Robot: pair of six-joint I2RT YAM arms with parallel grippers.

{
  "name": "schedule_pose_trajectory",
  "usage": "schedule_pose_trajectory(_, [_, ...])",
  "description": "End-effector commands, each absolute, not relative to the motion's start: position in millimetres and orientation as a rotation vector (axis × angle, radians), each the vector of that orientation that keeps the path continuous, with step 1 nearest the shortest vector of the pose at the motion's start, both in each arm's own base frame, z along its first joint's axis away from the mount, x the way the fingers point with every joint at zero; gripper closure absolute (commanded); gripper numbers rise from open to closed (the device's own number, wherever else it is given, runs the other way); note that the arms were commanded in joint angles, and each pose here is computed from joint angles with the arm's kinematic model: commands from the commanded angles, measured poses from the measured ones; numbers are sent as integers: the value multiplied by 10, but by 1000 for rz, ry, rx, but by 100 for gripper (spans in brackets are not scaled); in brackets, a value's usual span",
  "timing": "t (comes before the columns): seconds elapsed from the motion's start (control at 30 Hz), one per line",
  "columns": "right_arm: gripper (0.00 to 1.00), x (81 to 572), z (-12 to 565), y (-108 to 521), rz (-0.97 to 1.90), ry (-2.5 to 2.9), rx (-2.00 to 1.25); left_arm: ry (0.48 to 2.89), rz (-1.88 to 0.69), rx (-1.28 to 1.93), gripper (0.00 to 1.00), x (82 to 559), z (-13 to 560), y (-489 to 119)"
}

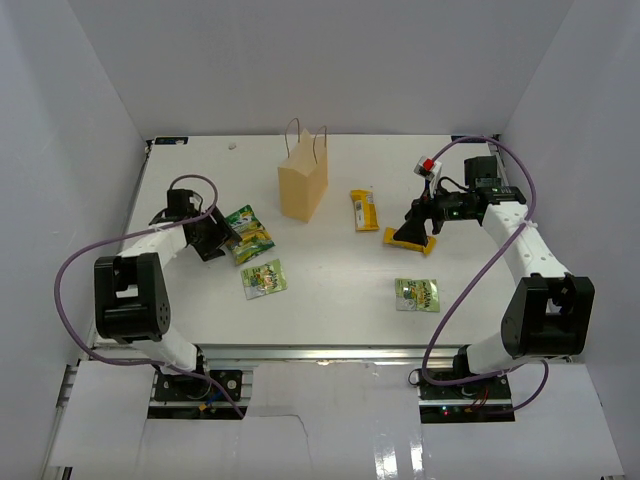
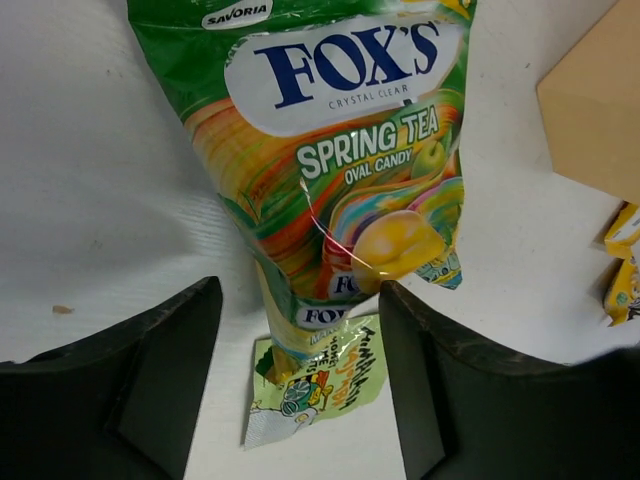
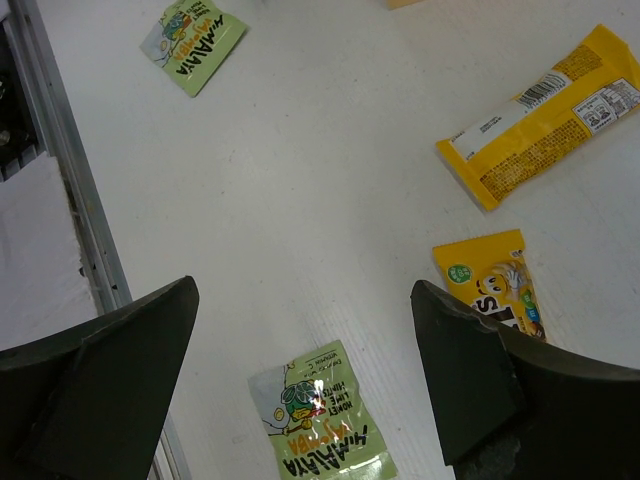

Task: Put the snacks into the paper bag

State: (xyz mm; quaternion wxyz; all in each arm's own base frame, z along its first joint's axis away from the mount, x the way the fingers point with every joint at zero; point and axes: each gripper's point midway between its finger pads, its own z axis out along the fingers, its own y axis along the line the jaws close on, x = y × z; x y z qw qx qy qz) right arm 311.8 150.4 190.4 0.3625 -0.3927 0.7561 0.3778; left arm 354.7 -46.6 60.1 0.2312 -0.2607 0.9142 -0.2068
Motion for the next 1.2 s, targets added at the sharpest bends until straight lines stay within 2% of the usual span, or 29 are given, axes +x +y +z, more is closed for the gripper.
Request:
schedule_pose_trajectory(0.0, [7, 3134, 2018, 1523, 981, 1907, -1021, 2460, -600, -624, 28, 3761, 685, -466])
schedule_pose_trajectory(0.2, [7, 3119, 1995, 1511, 967, 1920, -1019, 2489, -646, -611, 41, 3870, 537, -517])
schedule_pose_trajectory(0.3, [7, 3114, 2014, 1510, 963, 1917, -1016, 2492, -637, -611, 54, 3871, 506, -507])
schedule_pose_trajectory(0.33, [7, 3109, 2017, 1509, 962, 1919, -1013, 2493, -630, -614, 64, 3858, 495, -498])
schedule_pose_trajectory(0.4, [7, 3099, 2033, 1507, 956, 1915, -1014, 2486, -617, -620, 69, 3834, 507, -484])
schedule_pose_trajectory(0.43, [7, 3089, 2023, 1507, 958, 1917, -1013, 2455, -607, -612, 71, 3852, 592, -467])
schedule_pose_trajectory(0.47, [7, 3086, 2016, 1501, 953, 1919, -1014, 2447, -602, -610, 78, 3821, 602, -462])
schedule_pose_trajectory(0.6, [7, 3063, 1997, 1489, 943, 1926, -1014, 2350, -632, -541, 89, 3800, 878, -498])
schedule_pose_trajectory(0.7, [7, 3060, 2009, 1487, 938, 1923, -1015, 2194, -676, -428, 98, 3829, 1408, -565])
schedule_pose_trajectory(1.03, [7, 3058, 2021, 1501, 954, 1919, -1015, 1809, -550, -184, 100, 3783, 2824, -603])
schedule_pose_trajectory(1.17, [7, 3063, 2042, 1500, 956, 1915, -1013, 1690, -477, -38, 100, 3778, 3397, -879])
